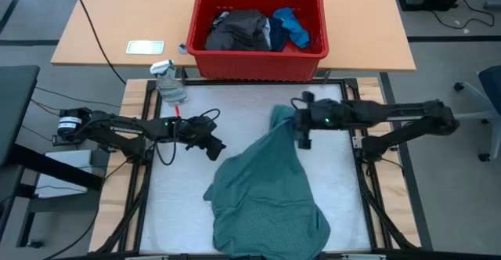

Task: Fold laundry
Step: Fold the green shirt

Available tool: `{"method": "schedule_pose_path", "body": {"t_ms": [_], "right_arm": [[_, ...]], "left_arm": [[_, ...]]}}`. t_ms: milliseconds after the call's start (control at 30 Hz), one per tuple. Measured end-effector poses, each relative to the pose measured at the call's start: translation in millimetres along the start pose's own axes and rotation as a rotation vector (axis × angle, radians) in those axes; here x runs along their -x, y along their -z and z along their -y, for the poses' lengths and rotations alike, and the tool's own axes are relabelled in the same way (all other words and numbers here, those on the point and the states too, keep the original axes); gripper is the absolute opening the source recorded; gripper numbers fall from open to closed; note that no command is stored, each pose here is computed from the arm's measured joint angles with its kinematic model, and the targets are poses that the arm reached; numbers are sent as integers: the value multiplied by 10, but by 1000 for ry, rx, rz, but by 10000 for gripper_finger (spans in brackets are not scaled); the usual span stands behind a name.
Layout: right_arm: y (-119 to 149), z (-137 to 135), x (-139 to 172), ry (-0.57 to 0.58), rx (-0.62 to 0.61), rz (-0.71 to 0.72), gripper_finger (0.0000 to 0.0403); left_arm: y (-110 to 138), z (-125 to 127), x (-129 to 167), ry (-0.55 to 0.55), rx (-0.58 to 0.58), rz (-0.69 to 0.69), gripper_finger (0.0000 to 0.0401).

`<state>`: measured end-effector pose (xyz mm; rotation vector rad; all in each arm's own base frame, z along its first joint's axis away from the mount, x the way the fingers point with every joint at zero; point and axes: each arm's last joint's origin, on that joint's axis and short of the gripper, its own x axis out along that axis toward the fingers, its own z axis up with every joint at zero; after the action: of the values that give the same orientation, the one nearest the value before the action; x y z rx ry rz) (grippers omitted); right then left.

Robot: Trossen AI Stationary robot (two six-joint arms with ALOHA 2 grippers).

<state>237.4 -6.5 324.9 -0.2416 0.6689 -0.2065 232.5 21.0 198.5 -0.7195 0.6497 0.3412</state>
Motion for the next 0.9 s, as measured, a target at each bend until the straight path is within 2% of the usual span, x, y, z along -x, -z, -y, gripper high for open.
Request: {"method": "schedule_pose_path", "body": {"t_ms": [100,167,267,367,500,600,667,733,800,900], "right_arm": [[98,-201,168,-80,-58,-76,2],[200,-392,226,-207,-100,-148,2],[503,-749,149,-363,-171,-320,2],[812,-1034,77,-407,-261,-455,6],[1109,-1270,0,-464,-464,-604,40],[1107,-1396,20,-596,-617,-637,80],[1083,-1445,79,-657,-670,-663,106],[974,-1452,167,-686,-707,-626,130],[862,-1394,253,-657,-727,-555,149],[756,-1223,280,-506,-741,-438,171]], "left_arm": [[-12,4,0,7,13,9,184],[-14,22,0,30,23,8,191],[-13,65,2,67,28,13,196],[6,137,6,110,43,20,197],[65,243,-38,146,23,25,197],[122,283,-167,154,9,19,197],[148,294,-285,165,7,12,197],[168,296,-401,185,12,8,197],[186,294,-487,199,28,1,197],[223,275,-602,201,22,-12,197]]}}
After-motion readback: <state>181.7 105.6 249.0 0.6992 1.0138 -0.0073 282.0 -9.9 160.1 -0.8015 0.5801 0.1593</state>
